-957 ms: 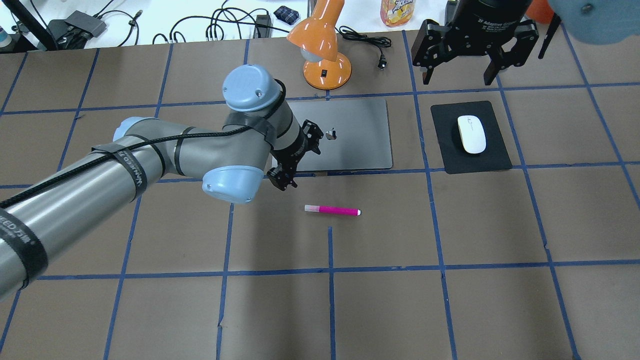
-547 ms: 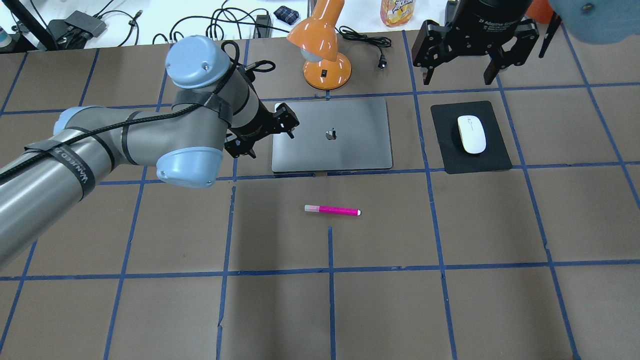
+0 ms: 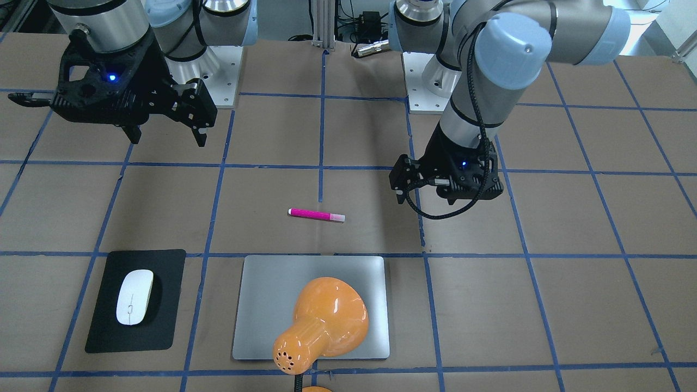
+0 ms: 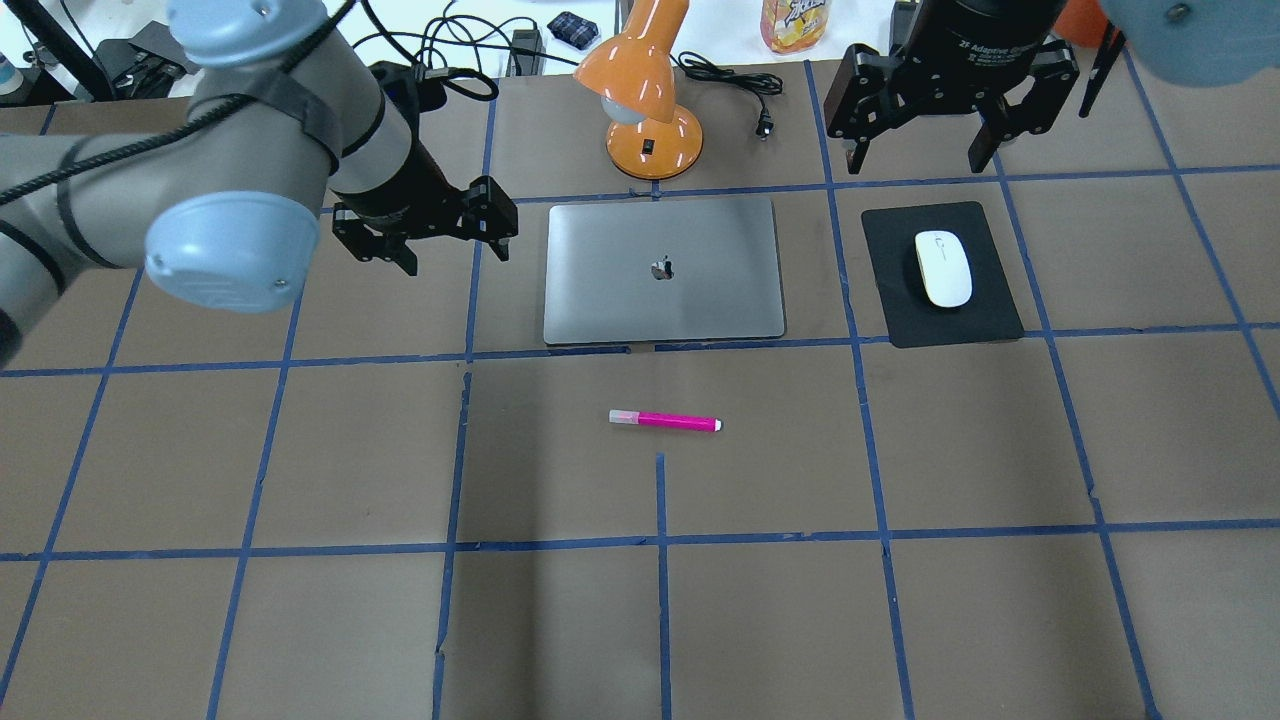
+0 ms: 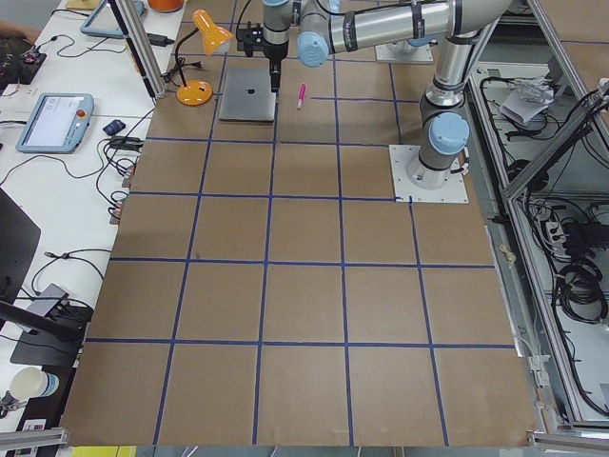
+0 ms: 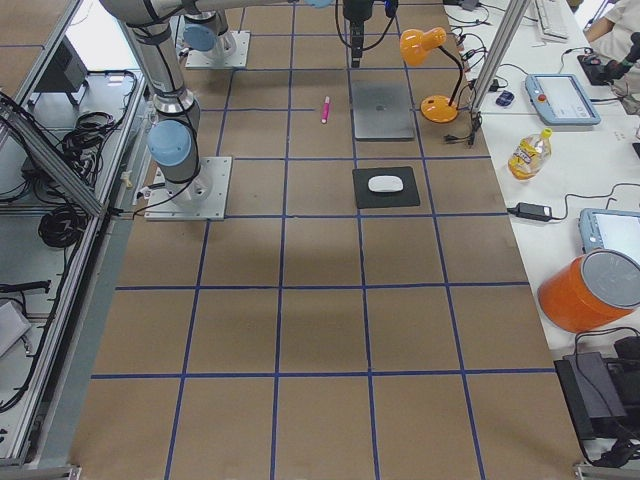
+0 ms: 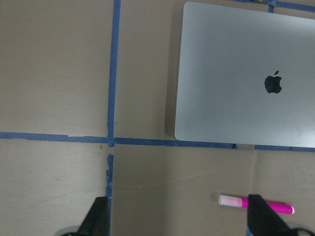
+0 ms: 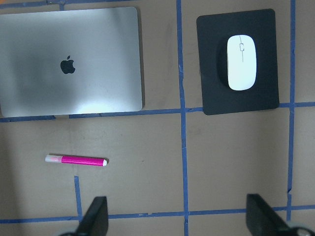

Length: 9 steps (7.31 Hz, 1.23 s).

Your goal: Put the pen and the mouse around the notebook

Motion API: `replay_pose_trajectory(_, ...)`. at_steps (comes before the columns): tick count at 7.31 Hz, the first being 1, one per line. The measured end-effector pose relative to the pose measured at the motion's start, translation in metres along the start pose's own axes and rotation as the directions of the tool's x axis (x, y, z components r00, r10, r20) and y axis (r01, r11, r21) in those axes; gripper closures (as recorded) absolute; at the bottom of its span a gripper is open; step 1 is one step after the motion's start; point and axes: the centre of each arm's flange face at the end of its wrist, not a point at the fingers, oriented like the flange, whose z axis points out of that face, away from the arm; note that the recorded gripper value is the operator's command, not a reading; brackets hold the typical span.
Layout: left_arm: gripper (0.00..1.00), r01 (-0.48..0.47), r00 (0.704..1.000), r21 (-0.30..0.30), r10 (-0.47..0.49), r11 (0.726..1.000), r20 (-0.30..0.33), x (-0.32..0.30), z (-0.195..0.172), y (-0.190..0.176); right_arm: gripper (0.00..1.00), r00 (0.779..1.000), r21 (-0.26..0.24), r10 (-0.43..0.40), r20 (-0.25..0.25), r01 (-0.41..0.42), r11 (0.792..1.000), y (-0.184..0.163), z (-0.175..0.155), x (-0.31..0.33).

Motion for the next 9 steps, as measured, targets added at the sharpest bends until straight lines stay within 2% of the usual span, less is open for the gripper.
replay_pose_trajectory(1,0.00,-0.056,0.998,-0.026,0.057,0.998,0.038,-0.007,-0.025,0.007,0.00,1.000,0.000,0.001,0.000,-0.001,1.000,0.000,0.000,0.000)
replay_pose_trajectory(3,0.00,-0.133,0.983,-0.092,0.143,0.987,0.113,-0.026,-0.049,0.025,0.00,1.000,-0.001,0.003,0.000,-0.003,1.000,0.000,0.000,0.000)
replay_pose_trajectory(6,0.00,-0.131,0.982,-0.116,0.145,0.985,0.118,-0.065,-0.069,0.034,0.00,1.000,0.000,0.003,0.000,-0.003,1.000,0.000,0.000,0.000)
replay_pose_trajectory(9,0.00,-0.129,0.983,-0.120,0.143,0.984,0.114,-0.064,-0.081,0.053,0.00,1.000,0.002,0.005,0.000,-0.005,1.000,-0.001,0.000,0.001)
